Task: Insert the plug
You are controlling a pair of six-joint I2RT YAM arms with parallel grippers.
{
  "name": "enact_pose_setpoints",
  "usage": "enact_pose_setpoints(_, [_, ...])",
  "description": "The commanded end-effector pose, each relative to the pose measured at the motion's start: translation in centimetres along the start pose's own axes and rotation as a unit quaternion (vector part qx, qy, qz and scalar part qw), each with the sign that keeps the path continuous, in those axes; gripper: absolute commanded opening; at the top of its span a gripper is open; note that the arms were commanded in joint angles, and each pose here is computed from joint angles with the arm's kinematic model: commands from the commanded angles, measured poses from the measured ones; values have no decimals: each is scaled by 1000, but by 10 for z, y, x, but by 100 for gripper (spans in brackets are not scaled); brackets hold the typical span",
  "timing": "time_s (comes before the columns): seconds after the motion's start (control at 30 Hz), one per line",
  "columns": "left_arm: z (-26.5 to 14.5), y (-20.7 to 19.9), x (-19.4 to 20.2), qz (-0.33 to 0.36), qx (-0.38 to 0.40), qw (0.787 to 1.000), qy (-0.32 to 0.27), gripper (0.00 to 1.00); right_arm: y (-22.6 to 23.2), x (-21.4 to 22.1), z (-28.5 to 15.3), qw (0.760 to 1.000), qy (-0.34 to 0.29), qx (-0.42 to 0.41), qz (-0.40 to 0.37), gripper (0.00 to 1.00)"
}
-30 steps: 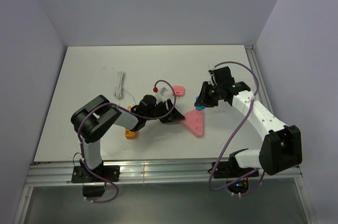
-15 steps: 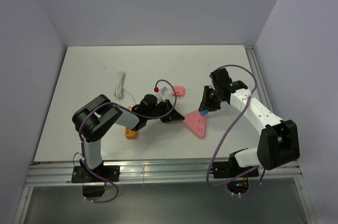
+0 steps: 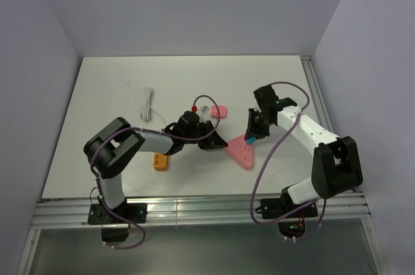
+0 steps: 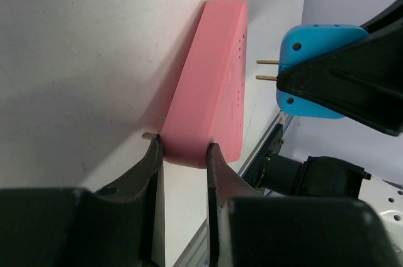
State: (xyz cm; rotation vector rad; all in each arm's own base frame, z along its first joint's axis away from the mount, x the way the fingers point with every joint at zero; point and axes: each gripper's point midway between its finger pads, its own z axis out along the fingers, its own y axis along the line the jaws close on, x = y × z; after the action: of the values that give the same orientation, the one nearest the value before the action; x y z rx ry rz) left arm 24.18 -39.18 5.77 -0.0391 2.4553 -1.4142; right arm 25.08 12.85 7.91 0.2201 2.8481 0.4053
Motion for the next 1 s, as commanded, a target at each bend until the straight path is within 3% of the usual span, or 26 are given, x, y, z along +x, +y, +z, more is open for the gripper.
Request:
enact_pose_setpoints(0.0, [-7,18,-3,9,-58,998,-17,0,2,-18,-4,1000,-25,13,-11,0])
enact_pose_setpoints(0.97, [-5,30,12,8,-40,999,-13,0,14,-26,9,1000,-10,-6,-16,0])
